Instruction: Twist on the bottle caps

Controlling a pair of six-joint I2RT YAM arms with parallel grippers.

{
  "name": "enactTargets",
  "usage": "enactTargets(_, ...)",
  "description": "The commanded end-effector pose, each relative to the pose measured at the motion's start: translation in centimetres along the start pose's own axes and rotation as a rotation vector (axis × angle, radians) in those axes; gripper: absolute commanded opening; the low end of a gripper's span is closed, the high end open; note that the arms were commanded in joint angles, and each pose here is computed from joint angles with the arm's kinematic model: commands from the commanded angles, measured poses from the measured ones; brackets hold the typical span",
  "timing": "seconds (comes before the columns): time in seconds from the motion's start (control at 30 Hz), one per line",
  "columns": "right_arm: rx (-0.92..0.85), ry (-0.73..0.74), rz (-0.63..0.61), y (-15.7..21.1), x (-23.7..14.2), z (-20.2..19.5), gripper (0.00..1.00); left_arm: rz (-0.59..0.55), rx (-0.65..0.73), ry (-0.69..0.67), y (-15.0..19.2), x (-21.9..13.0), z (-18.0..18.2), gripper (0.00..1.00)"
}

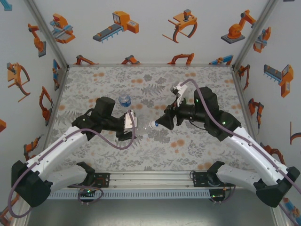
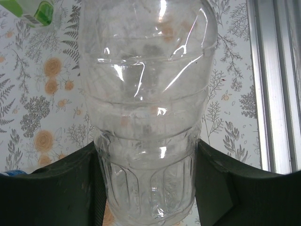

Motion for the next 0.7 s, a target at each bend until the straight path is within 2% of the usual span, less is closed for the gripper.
enactTargets(0.0, -0.372, -0.182, -0.051, -1.0, -1.1, 2.0, 0.6, -0.055, 0.046, 0.042, -1.0, -0.5, -0.4, 0.0)
enactTargets(0.2, -0.575, -0.276, -0.119, 1.0, -0.4, 2.4, 0.58, -0.058, 0.05, 0.055, -1.1, -0.6, -0.6, 0.0)
enactTargets(0.4, -0.565, -0.322, -0.099, 1.8, 0.4, 2.4, 0.58, -0.056, 0.048, 0.056, -1.0, -0.7, -0.7, 0.0)
enactTargets(0.67, -0.563, -0.312, -0.104, 2.2, 1.3, 2.5, 0.51, -0.052, 0.044, 0.058, -1.1, -0.6, -0.7, 0.0)
Point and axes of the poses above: each hand's point on the last joint's axis, 136 mm out from that joint toward the fingers, its own x axis out along the fingers, its own z axis along the line the jaws close on, y = z × x, the point moved 9 cm from there along -x, back along the fingers, and after that the axes turned 1 degree about -x, right-handed, at the moved point
